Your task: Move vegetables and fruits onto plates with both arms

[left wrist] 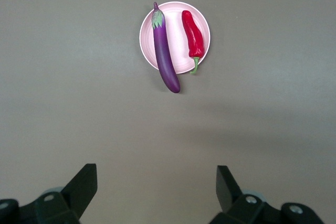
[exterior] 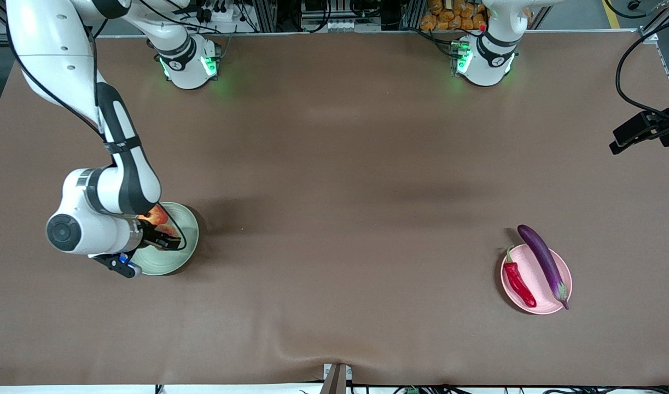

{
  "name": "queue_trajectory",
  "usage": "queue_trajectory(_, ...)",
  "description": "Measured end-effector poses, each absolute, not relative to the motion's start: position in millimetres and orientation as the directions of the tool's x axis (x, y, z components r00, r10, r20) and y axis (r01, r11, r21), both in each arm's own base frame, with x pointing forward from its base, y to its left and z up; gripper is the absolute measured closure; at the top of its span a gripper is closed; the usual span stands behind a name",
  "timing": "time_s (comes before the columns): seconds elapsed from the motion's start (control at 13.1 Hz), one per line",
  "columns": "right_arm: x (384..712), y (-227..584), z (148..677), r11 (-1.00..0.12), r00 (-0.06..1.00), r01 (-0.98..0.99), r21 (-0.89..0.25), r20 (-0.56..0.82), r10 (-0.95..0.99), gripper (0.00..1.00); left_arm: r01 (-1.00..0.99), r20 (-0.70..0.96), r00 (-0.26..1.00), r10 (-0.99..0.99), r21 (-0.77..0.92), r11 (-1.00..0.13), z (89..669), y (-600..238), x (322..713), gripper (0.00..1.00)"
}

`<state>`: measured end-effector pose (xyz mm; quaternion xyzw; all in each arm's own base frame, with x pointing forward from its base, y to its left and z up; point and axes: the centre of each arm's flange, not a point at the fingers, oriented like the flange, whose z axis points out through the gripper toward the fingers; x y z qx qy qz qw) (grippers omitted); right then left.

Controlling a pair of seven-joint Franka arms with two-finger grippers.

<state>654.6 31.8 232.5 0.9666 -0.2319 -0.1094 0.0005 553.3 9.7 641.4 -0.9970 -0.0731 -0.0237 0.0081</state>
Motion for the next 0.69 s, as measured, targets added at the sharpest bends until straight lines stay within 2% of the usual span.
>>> queue_trajectory(0.15,653.2,33.1,229.4,-0.893,0.870,-0.447,0.049,-0.207,-0.447,0.18,0.154,0.044,0.987,0.153,-0.013,-0.988,639.2,14.1,553.2,0.00)
queue_trajectory(0.3,656.4,34.0,234.3,-0.893,0.872,-0.449,0.042,-0.197,-0.448,0.01,0.159,0.042,0.986,0.159,-0.014,-0.987,637.5,17.1,553.2,0.00)
queue_trajectory(0.38,660.3,36.8,241.9,-0.894,0.876,-0.447,0.033,-0.186,-0.445,0.00,0.165,0.043,0.985,0.164,-0.013,-0.986,637.3,20.3,553.3,0.00)
queue_trajectory(0.53,671.9,47.6,282.6,-0.897,0.880,-0.442,0.020,-0.186,-0.438,0.00,0.173,0.044,0.984,0.172,-0.013,-0.985,636.7,24.7,553.5,0.00)
queue_trajectory(0.69,683.5,57.1,355.2,-0.906,0.885,-0.423,0.017,-0.208,-0.417,0.00,0.172,0.041,0.984,0.172,-0.014,-0.985,635.1,24.5,553.8,0.00)
